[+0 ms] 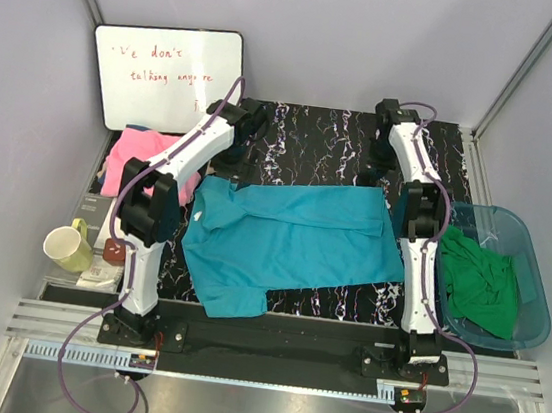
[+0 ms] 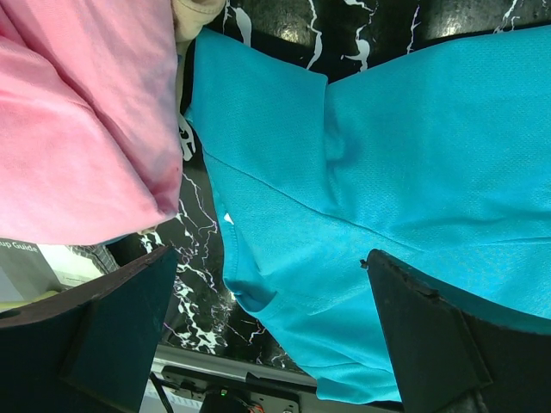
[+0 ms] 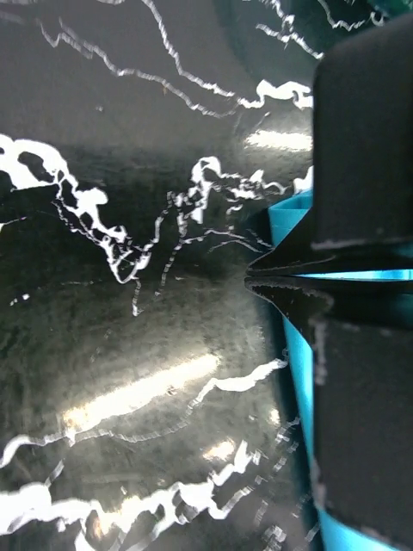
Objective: Fold and stack the t-shirts
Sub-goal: Fold the flattened tshirt in 1/3 of the way
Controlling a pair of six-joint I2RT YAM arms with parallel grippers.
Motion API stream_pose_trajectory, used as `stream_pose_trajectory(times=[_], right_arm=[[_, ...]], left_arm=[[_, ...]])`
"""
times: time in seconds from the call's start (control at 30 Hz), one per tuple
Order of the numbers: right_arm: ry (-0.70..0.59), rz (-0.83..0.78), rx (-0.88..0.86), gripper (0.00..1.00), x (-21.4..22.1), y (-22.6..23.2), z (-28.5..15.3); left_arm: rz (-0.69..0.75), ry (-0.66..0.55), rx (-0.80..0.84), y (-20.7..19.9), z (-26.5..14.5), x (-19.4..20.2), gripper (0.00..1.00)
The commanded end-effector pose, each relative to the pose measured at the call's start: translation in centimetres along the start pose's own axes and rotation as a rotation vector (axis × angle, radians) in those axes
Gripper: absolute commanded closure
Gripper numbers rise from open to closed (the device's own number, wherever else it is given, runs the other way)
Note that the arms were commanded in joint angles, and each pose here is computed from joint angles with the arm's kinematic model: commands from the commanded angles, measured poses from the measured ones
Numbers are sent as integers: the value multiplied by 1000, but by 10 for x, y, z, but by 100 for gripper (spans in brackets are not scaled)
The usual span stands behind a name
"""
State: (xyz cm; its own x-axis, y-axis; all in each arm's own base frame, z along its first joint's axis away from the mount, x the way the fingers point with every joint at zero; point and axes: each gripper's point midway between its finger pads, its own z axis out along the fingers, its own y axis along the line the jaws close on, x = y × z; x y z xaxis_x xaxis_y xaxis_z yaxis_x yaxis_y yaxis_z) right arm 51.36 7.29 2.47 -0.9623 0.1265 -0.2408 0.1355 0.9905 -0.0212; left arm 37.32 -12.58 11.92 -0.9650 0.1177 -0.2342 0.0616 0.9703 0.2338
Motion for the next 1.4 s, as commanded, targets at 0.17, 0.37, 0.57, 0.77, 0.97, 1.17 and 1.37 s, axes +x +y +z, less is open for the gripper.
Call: stream_pose_trajectory(times=[0.17,0.37,0.57,0.77,0.97,1.17,1.37], right_arm=[[-188,-35,-104,100,-14,13,-115],[-43,-106,-178,100,39,29,-101],[40,-186,-214,100,83,58,-84],[74,-223,-216,100,93,82,-65],[132,-211,-205,100,96,91,-27],[97,-213,-107,100,75,84,-8],[32,-210,52,100,41,57,8]], left_arm=[[4,-22,30,-1,-14,1,1],[23,-22,32,-2,-11,-3,1],[24,-36,41,-4,-13,-9,1],[15,-22,57,-7,-13,-4,1],[18,-6,49,-4,-11,3,1],[19,-16,38,0,-15,4,1],[21,-26,59,-5,-15,-1,1]])
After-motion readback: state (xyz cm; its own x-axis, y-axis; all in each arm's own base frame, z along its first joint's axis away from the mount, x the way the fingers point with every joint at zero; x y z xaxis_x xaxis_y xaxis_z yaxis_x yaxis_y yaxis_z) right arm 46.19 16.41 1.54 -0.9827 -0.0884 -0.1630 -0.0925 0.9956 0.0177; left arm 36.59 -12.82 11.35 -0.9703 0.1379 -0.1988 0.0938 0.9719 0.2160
